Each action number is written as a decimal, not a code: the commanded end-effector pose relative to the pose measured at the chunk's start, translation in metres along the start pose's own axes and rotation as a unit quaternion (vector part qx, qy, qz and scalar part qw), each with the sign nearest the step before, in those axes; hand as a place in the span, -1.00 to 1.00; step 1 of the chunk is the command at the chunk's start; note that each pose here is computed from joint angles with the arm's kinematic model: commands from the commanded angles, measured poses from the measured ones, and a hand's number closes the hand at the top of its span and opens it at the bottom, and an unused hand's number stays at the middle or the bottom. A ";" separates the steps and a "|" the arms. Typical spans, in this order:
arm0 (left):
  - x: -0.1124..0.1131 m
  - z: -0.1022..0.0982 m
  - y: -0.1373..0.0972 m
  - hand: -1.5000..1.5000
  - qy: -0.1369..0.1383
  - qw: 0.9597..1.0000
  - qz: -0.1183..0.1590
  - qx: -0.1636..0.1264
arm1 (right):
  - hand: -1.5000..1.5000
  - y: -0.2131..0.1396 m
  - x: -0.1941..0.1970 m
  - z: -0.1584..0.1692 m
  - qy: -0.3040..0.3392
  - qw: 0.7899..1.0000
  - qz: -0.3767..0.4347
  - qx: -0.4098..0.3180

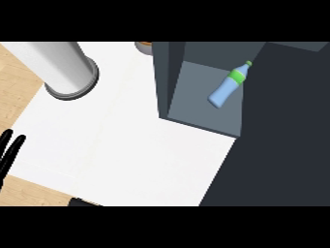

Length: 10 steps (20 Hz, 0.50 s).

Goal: Pick up the bottled water, place it into the cabinet and close the cabinet

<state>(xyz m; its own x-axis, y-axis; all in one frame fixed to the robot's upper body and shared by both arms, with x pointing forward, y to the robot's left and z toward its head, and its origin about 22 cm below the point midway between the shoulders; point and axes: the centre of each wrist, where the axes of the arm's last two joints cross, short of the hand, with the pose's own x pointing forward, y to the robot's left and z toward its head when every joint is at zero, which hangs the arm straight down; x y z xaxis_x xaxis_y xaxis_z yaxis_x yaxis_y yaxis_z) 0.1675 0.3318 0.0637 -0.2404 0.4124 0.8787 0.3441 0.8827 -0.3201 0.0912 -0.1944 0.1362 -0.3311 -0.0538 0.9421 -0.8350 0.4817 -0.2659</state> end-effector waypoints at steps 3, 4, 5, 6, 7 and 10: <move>0.003 0.000 0.006 -1.00 0.005 1.000 -0.003 -0.001 | 1.00 0.006 0.005 -0.019 0.021 0.996 0.023 0.087; 0.004 0.000 0.006 -1.00 0.006 1.000 -0.006 0.001 | 1.00 0.006 0.008 -0.020 0.015 0.996 0.025 0.085; 0.006 -0.001 0.007 -1.00 0.004 1.000 -0.002 -0.005 | 1.00 0.004 0.004 -0.023 0.017 0.996 0.027 0.083; 0.004 -0.001 0.007 -1.00 0.004 1.000 0.001 -0.003 | 1.00 0.004 0.005 -0.024 0.013 0.996 0.025 0.081; 0.007 -0.002 0.009 -1.00 0.002 1.000 -0.001 -0.004 | 1.00 0.003 0.005 -0.025 0.007 0.997 0.022 0.078; 0.006 -0.001 0.009 -1.00 -0.001 1.000 0.001 -0.006 | 1.00 0.002 -0.001 -0.029 0.014 0.997 0.008 0.070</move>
<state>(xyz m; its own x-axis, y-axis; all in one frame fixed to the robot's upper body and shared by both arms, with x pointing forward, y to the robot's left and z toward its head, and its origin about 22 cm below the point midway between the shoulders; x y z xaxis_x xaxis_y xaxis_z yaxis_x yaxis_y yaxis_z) 0.1700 0.3401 0.0661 -0.2384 0.4085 0.8811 0.3491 0.8826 -0.3148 0.1036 -0.1876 0.1459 -0.3985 -0.0100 0.9171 -0.8438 0.3958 -0.3623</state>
